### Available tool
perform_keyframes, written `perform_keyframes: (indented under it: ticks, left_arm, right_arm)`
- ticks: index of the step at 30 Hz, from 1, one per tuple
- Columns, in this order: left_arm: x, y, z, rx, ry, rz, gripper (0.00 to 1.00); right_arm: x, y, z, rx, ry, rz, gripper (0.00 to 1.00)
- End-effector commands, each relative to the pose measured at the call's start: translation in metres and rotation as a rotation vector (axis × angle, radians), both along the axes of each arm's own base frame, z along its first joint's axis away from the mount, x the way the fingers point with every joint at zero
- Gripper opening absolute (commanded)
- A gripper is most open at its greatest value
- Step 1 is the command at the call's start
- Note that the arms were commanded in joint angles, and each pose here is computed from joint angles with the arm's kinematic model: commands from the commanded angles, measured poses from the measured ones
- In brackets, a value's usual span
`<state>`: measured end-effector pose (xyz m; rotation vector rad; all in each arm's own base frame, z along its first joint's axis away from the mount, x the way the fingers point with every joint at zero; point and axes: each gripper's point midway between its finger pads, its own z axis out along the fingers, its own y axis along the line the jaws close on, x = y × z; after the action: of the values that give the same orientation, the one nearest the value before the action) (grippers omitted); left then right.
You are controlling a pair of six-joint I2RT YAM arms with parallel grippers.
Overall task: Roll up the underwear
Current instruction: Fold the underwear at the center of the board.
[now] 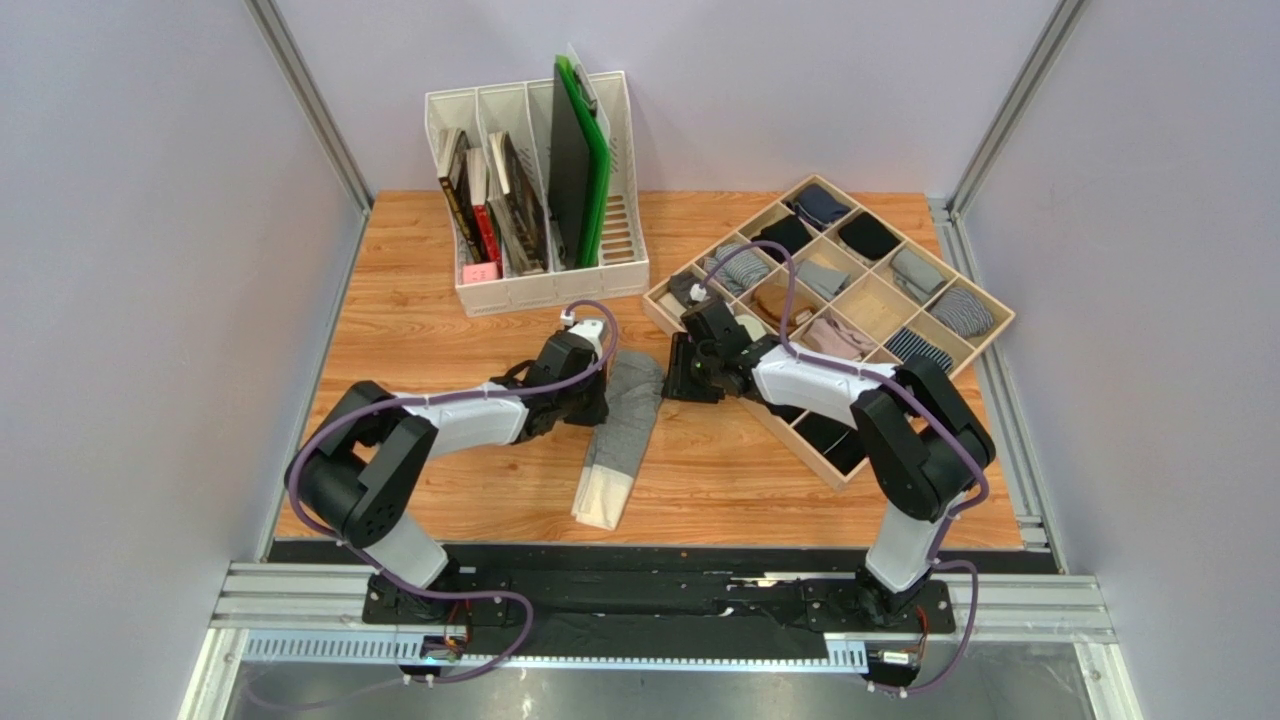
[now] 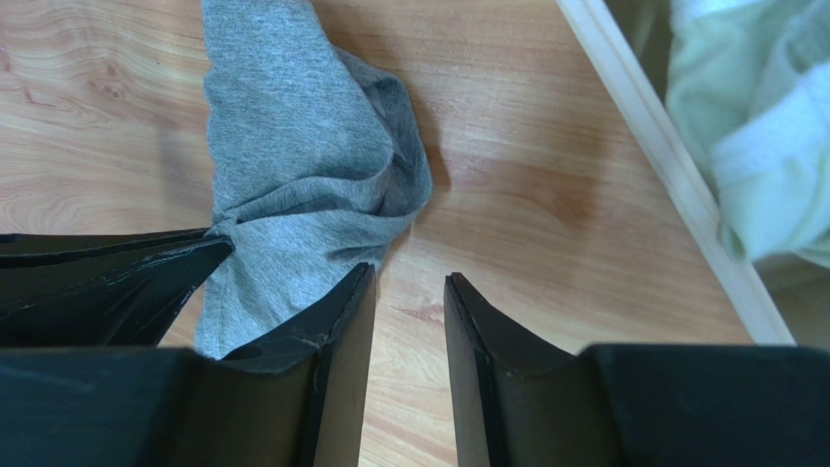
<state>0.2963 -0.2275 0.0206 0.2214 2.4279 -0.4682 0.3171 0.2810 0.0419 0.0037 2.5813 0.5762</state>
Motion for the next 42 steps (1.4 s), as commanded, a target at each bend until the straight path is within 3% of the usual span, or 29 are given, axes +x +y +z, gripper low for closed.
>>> perform_keyframes:
  ticks: [1,15,20,22,27,42]
  left_arm:
    - [0.004,0.002,-0.005,0.014,-0.007,-0.017,0.00]
    - [0.004,0.000,-0.009,0.003,0.008,-0.036,0.00]
    - [0.003,0.001,-0.011,0.009,0.009,-0.039,0.00]
    - [0.003,0.002,-0.011,0.010,0.012,-0.035,0.00]
    - [0.002,0.003,-0.013,0.015,0.018,-0.039,0.00]
    - [0.003,0.003,-0.012,0.019,0.010,-0.041,0.00]
  right_arm:
    - [0.023,0.019,0.014,0.086,-0.074,0.031,0.36]
    - [0.044,0.017,0.003,0.100,-0.116,0.027,0.34]
    - [0.048,0.018,-0.003,0.093,-0.121,0.043,0.23]
    - [0.048,0.019,-0.005,0.094,-0.117,0.049,0.14]
    - [0.050,0.019,0.001,0.096,-0.127,0.049,0.06]
    - [0.072,0.013,0.007,0.029,-0.131,0.023,0.07]
